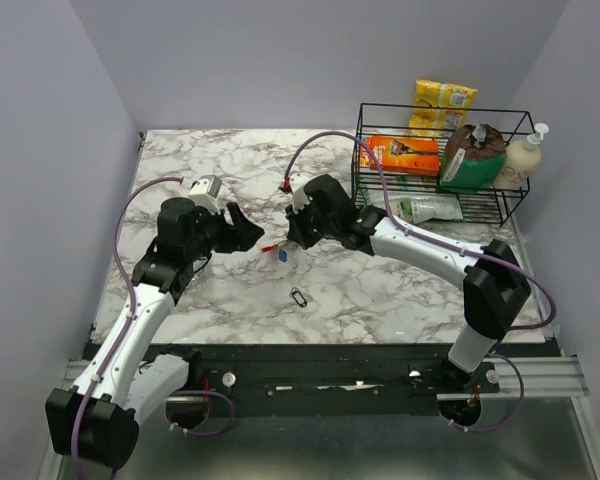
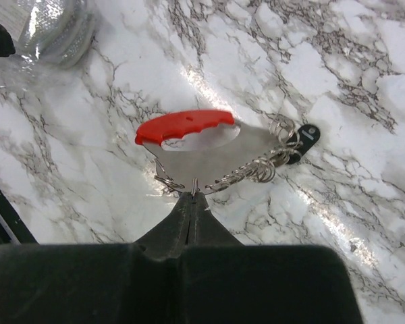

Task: Put the keys on the keyring

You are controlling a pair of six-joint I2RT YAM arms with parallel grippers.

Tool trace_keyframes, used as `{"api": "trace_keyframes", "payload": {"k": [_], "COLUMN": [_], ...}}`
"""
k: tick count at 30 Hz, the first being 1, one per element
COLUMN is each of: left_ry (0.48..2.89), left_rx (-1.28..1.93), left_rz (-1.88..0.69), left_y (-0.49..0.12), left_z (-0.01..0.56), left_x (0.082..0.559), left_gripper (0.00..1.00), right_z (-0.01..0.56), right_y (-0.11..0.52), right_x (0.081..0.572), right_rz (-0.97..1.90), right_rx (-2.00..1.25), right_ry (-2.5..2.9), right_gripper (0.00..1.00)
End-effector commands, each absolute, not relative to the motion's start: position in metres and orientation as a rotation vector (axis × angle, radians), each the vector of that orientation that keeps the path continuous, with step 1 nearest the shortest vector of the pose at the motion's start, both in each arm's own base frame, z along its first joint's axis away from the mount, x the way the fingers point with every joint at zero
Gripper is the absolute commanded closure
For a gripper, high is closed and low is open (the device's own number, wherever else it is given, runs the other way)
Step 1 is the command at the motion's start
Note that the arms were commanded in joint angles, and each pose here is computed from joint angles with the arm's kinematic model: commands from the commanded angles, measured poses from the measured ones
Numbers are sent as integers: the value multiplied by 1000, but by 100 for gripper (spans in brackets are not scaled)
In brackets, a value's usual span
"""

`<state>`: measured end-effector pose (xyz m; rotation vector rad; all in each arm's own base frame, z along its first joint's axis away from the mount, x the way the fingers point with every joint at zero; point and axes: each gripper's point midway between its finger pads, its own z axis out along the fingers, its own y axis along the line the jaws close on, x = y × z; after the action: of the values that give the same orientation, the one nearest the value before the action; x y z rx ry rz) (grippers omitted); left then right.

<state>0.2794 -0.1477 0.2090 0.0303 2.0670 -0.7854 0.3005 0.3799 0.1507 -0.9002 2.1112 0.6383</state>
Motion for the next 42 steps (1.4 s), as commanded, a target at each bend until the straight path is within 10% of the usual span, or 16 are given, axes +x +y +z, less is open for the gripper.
{"api": "trace_keyframes", "payload": {"k": [1, 42], "left_ry": [1917, 1427], "left_rx": [171, 816], "left_rz": [-850, -1235], "left_y": [-158, -242], "left_z": [255, 346], "left_x": [273, 185], "left_gripper": [24, 57], "right_z": [185, 336], "right_y": [380, 332], "right_x": [298, 168], "right_rz": [656, 1128], "right_rx": [-938, -1184], "right_ry": [1986, 1235], "right_gripper": [99, 100]}}
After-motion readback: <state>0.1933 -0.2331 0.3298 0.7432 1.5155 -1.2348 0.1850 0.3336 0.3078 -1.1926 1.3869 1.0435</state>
